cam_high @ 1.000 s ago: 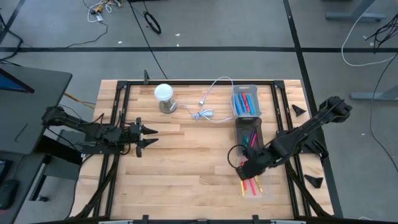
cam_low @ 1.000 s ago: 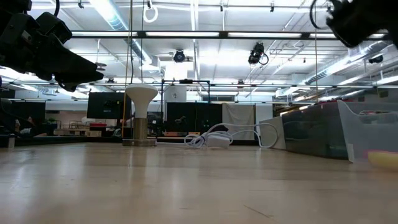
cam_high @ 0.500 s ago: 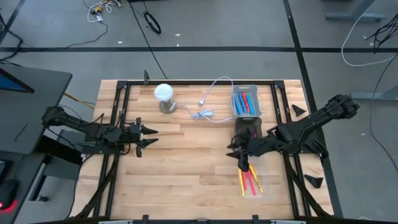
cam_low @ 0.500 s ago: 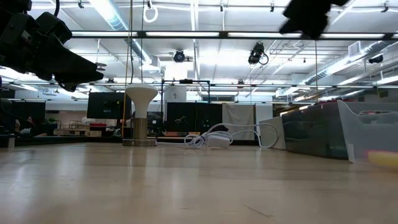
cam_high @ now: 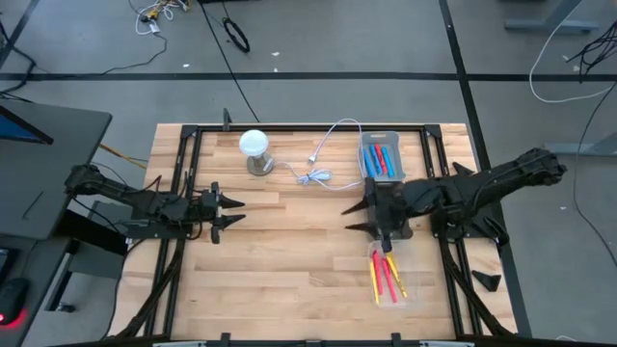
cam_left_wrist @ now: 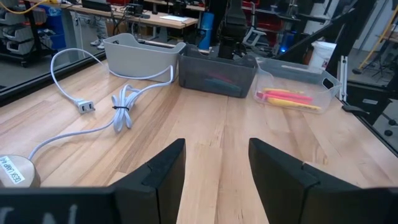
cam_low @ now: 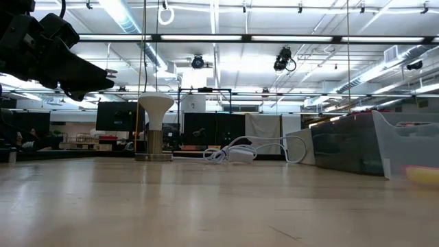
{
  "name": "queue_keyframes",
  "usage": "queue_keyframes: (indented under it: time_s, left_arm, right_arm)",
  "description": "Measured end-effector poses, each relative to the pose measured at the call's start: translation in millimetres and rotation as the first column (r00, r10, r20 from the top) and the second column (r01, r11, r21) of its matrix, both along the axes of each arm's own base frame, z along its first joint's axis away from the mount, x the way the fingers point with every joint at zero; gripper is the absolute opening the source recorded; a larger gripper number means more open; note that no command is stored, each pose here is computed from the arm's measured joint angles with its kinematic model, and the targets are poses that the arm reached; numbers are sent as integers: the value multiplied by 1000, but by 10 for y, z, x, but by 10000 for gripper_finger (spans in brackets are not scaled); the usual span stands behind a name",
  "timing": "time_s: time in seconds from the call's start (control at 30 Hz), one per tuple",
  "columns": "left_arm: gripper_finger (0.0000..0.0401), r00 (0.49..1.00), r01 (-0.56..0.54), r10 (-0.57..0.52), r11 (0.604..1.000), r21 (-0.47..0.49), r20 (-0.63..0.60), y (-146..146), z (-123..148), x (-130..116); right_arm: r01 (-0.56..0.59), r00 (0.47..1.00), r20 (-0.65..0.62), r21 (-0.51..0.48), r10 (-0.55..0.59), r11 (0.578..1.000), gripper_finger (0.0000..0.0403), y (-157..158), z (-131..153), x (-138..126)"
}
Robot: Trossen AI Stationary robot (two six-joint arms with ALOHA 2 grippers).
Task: Pick & Place Markers
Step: Return to Home Position
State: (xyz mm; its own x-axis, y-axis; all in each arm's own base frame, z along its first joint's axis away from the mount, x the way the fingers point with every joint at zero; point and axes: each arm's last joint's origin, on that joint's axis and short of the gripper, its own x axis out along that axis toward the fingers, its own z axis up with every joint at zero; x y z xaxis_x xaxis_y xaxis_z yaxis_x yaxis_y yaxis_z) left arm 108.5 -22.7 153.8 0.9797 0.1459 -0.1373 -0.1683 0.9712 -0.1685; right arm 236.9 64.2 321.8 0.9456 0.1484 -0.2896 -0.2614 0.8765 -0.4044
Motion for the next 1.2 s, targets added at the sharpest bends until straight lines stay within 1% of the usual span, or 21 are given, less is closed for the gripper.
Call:
queue_keyframes:
  time_s: [0.07,0.13,0.2,0.27,0.37,0.43,0.53,0.67,0.73,0.83,0.87,0.93,1.1,1.2]
  left_arm:
    - [183,1000,0,0,1000,0,0,0,0,0]
    - [183,1000,0,0,1000,0,0,0,0,0]
    - [183,1000,0,0,1000,0,0,0,1,0]
    - [183,1000,0,0,1000,0,0,0,0,0]
    - [183,1000,0,0,1000,0,0,0,0,0]
    - [183,1000,0,0,1000,0,0,0,0,0]
    - [183,1000,0,0,1000,0,0,0,0,0]
    - [183,1000,0,0,1000,0,0,0,0,0]
    - [183,1000,0,0,1000,0,0,0,0,0]
    - [183,1000,0,0,1000,0,0,0,0,0]
    - [183,1000,0,0,1000,0,0,0,0,0]
    - [183,1000,0,0,1000,0,0,0,0,0]
    - [183,1000,0,0,1000,0,0,0,1,0]
    - [183,1000,0,0,1000,0,0,0,0,0]
  right_arm:
    - [36,995,86,51,-41,998,159,-96,-22,-29]
    - [78,977,191,110,-98,991,159,-226,-44,-108]
    - [112,940,303,159,-157,981,159,-359,-61,-222]
    - [146,894,395,185,-210,972,159,-487,-112,-356]
    - [202,832,479,207,-279,957,159,-647,-230,-569]
    - [242,802,504,217,-320,946,159,-731,-329,-706]
    - [287,782,494,257,-381,923,159,-819,-521,-871]
    - [327,761,457,343,-460,881,159,-899,-790,-1039]
    - [335,744,438,408,-504,849,159,-932,-871,-1113]
    - [378,740,354,483,-572,789,159,-988,-1006,-1181]
    - [400,737,326,495,-592,771,159,-1006,-1046,-1199]
    - [437,729,292,498,-619,749,159,-1035,-1112,-1229]
    - [475,699,284,503,-657,722,159,-1076,-1260,-1295]
    - [475,691,264,536,-673,698,159,-1080,-1369,-1321]
